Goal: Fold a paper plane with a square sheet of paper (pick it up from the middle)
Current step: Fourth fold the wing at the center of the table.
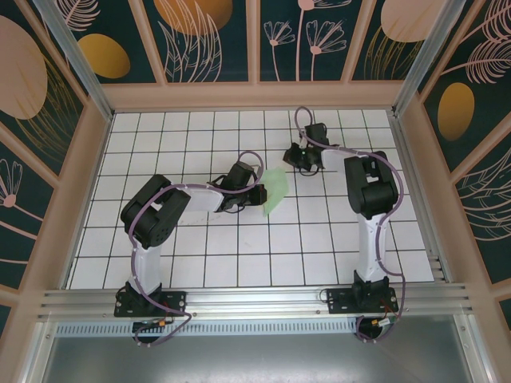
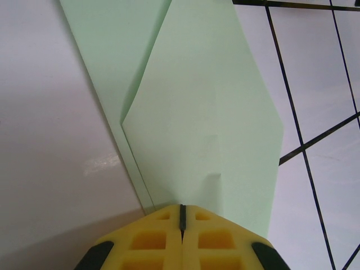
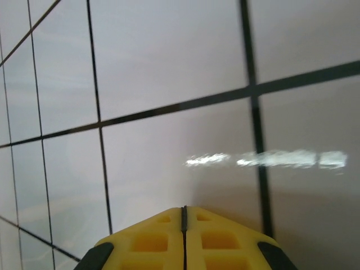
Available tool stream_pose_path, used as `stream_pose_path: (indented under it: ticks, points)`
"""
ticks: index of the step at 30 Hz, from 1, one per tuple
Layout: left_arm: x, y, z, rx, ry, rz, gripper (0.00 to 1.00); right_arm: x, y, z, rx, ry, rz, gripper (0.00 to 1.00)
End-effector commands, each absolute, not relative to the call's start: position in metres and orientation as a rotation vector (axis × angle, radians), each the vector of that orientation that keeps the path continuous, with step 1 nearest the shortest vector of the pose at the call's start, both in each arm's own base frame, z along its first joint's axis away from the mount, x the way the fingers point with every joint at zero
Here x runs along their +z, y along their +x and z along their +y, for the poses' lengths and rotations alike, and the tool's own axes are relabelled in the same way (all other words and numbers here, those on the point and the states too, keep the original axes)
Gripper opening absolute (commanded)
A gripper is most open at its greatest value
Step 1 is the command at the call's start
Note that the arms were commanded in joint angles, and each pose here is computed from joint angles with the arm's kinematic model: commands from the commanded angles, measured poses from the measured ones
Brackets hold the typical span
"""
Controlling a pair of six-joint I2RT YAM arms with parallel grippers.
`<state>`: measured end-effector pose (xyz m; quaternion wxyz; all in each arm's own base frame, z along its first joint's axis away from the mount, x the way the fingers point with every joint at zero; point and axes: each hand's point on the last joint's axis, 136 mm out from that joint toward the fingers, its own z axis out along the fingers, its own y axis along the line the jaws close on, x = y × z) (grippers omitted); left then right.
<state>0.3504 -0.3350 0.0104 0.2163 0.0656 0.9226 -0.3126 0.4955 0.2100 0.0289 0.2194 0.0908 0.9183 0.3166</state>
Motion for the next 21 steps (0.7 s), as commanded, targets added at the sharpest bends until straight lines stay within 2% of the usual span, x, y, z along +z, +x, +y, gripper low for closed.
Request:
stream_pose_path:
  ticks: [1,10,21]
  points:
    - [-0.08,0.286,-0.256,-0.463,0.09,2.96,0.0,0.064,0.485,0.208,0.872,0.213,2.479,0.07]
    - [-0.065,0.295,-0.266,-0.527,0.059,2.909,0.0,0.051,0.381,0.263,1.171,0.11,2.576,0.08]
    - [-0.058,0.298,-0.27,-0.561,0.052,2.892,0.0,0.016,0.36,0.26,1.088,0.163,2.693,0.06]
